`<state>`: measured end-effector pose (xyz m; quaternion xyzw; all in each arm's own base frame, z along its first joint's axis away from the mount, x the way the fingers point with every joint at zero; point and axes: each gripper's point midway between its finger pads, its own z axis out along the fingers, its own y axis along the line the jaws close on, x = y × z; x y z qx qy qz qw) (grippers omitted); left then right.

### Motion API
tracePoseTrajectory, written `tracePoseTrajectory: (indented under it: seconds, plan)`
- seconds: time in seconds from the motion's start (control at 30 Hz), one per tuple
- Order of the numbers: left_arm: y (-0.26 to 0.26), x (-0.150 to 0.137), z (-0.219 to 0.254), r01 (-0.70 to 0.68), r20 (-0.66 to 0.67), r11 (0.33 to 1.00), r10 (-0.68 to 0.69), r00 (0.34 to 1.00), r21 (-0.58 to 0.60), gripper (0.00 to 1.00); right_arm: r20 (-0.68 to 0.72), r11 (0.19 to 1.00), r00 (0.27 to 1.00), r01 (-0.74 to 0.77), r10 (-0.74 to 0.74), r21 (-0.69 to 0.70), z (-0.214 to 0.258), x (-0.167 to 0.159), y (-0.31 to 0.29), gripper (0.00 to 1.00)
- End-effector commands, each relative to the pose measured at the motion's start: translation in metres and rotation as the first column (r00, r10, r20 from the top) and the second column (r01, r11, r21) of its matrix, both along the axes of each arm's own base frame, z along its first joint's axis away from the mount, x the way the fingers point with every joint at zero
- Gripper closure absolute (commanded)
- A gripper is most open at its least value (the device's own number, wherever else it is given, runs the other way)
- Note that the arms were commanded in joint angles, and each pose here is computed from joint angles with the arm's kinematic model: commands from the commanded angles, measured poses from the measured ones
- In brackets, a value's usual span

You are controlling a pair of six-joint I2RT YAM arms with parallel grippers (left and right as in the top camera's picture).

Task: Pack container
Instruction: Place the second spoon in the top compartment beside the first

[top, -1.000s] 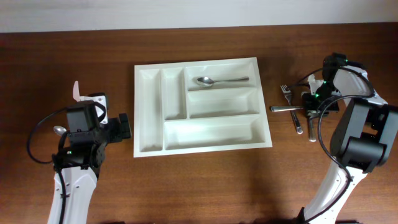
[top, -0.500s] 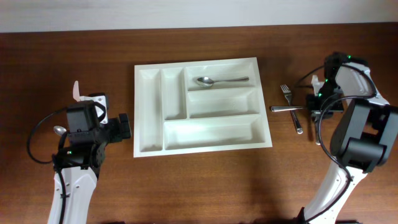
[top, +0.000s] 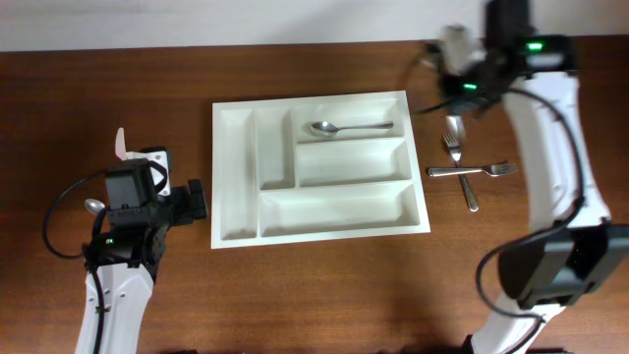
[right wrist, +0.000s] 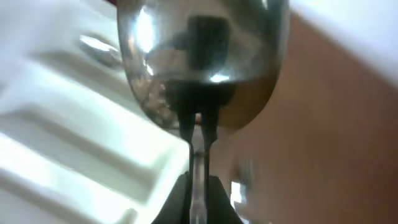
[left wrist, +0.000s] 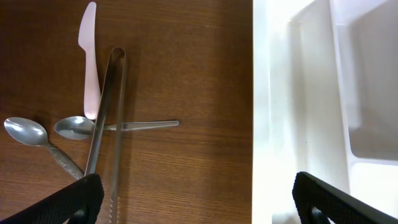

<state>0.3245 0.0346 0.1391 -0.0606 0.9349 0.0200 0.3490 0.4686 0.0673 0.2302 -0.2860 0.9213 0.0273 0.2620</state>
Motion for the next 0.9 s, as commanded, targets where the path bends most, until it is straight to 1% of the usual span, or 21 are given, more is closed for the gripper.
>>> tracePoseTrajectory:
  seconds: [0.0, 0.03, 0.13, 0.2, 0.23, 0.4, 0.5, 0.57, 0.67, 0.77, 0.8, 0.87]
  plan:
    - [0.003, 0.004, 0.007, 0.001, 0.012, 1.000, -0.001, 1.000, 0.015, 0.01, 0.076, 0.878, 0.877, -0.464, 0.474, -0.120, -0.003, -0.009, 0.079, 0.96]
    - [0.003, 0.004, 0.007, 0.001, 0.012, 1.000, -0.001, 1.000, 0.015, 0.01, 0.072, 0.828, 0.830, -0.538, 0.553, -0.155, -0.011, -0.010, 0.094, 0.96]
    - [0.003, 0.004, 0.007, 0.001, 0.012, 1.000, -0.001, 1.000, 0.015, 0.01, 0.045, 0.688, 0.699, -0.688, 0.714, -0.232, -0.031, -0.014, 0.123, 0.96]
    - [0.003, 0.004, 0.007, 0.001, 0.012, 1.000, -0.001, 1.000, 0.015, 0.01, 0.025, 0.614, 0.631, -0.745, 0.776, -0.262, -0.045, -0.013, 0.133, 0.96]
    - [0.003, 0.004, 0.007, 0.001, 0.012, 1.000, -0.001, 1.000, 0.015, 0.01, 0.019, 0.593, 0.612, -0.759, 0.791, -0.269, -0.052, -0.010, 0.135, 0.96]
    - [0.003, 0.004, 0.007, 0.001, 0.012, 1.000, -0.001, 1.000, 0.015, 0.01, -0.020, 0.539, 0.568, -0.791, 0.823, -0.290, -0.090, 0.009, 0.127, 0.96]
    - [0.003, 0.004, 0.007, 0.001, 0.012, 1.000, -0.001, 1.000, 0.015, 0.01, -0.032, 0.547, 0.576, -0.791, 0.817, -0.276, -0.112, 0.019, 0.122, 0.96]
    - [0.003, 0.004, 0.007, 0.001, 0.012, 1.000, -0.001, 1.000, 0.015, 0.01, -0.040, 0.532, 0.564, -0.799, 0.825, -0.282, -0.124, 0.024, 0.121, 0.96]
    - [0.003, 0.004, 0.007, 0.001, 0.012, 1.000, -0.001, 1.000, 0.015, 0.01, -0.035, 0.532, 0.563, -0.797, 0.825, -0.285, -0.140, 0.033, 0.123, 0.96]
    - [0.003, 0.004, 0.007, 0.001, 0.012, 1.000, -0.001, 1.000, 0.015, 0.01, -0.038, 0.532, 0.564, -0.798, 0.825, -0.282, -0.147, 0.036, 0.124, 0.95]
    - [0.003, 0.004, 0.007, 0.001, 0.012, 1.000, -0.001, 1.000, 0.015, 0.01, -0.037, 0.535, 0.566, -0.797, 0.824, -0.281, -0.147, 0.036, 0.124, 0.91]
    - [0.003, 0.004, 0.007, 0.001, 0.012, 1.000, -0.001, 1.000, 0.015, 0.01, -0.037, 0.541, 0.572, -0.793, 0.820, -0.279, -0.147, 0.036, 0.124, 0.76]
